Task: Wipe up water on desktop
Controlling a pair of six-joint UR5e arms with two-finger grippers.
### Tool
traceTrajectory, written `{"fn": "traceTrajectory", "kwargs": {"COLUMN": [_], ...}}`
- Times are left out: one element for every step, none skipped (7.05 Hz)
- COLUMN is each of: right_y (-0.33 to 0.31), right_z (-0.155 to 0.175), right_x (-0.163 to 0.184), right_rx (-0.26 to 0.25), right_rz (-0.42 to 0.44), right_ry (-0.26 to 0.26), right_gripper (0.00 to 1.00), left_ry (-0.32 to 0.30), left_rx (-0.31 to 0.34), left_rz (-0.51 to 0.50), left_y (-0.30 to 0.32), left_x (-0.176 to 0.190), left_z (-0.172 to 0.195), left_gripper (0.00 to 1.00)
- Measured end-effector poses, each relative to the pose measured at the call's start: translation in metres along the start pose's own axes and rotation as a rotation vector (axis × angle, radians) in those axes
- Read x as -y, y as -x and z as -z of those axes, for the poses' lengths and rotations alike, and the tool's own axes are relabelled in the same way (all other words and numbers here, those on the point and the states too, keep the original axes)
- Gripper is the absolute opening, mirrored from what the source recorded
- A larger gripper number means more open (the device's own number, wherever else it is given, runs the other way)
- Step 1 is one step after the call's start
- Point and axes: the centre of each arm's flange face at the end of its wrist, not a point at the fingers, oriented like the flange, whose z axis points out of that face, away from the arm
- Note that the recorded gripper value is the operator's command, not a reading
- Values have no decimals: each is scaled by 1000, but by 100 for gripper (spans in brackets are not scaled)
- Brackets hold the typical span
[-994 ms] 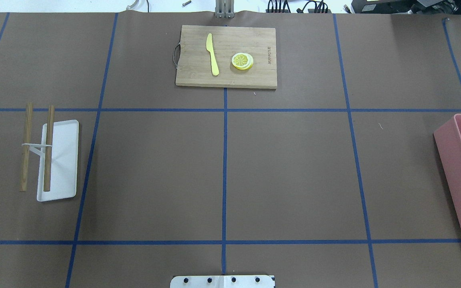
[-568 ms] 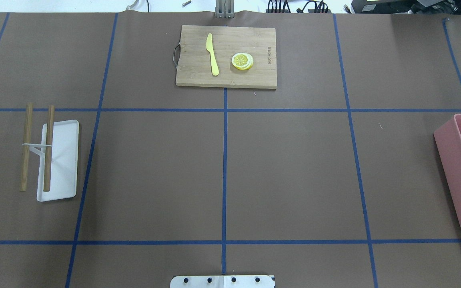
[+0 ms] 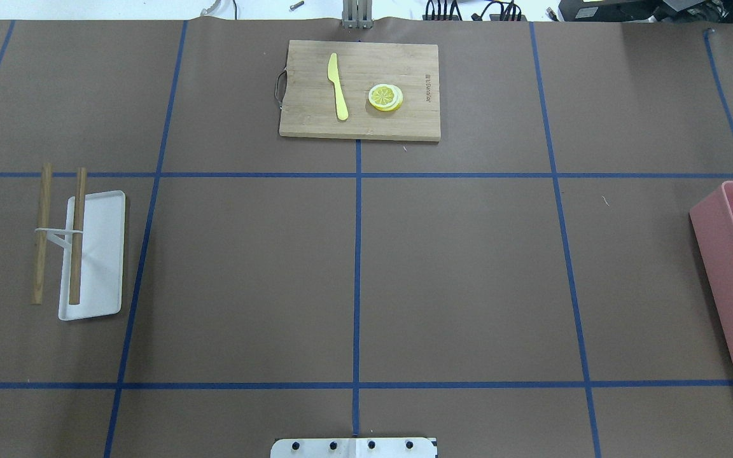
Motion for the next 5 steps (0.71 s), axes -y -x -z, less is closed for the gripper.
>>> {"fn": "traceTrajectory", "kwargs": {"right_y": [-1,-1,0,0,-3], "right_z": [1,2,3,5,6], "right_x": [-1,-1,-1,-2,-3], "right_rx": [-1,1,2,1,-1], "right_rz": [-3,-5,-4,-3,-6], "right_ry": [-4,-6,-8,-13,-16], "right_gripper": [100,100,100,100,100], "left_ry": [6,6,6,6,6], "left_rx": [2,1,2,3,4], "left_rz": [4,2,1,-1,-2], "left_y": [3,2,1,1,0], "left_x": [-2,-2,-2,-2,-1], "left_z": [-3,-3,-3,-3,-3], "left_gripper": [98,98,98,98,98]}}
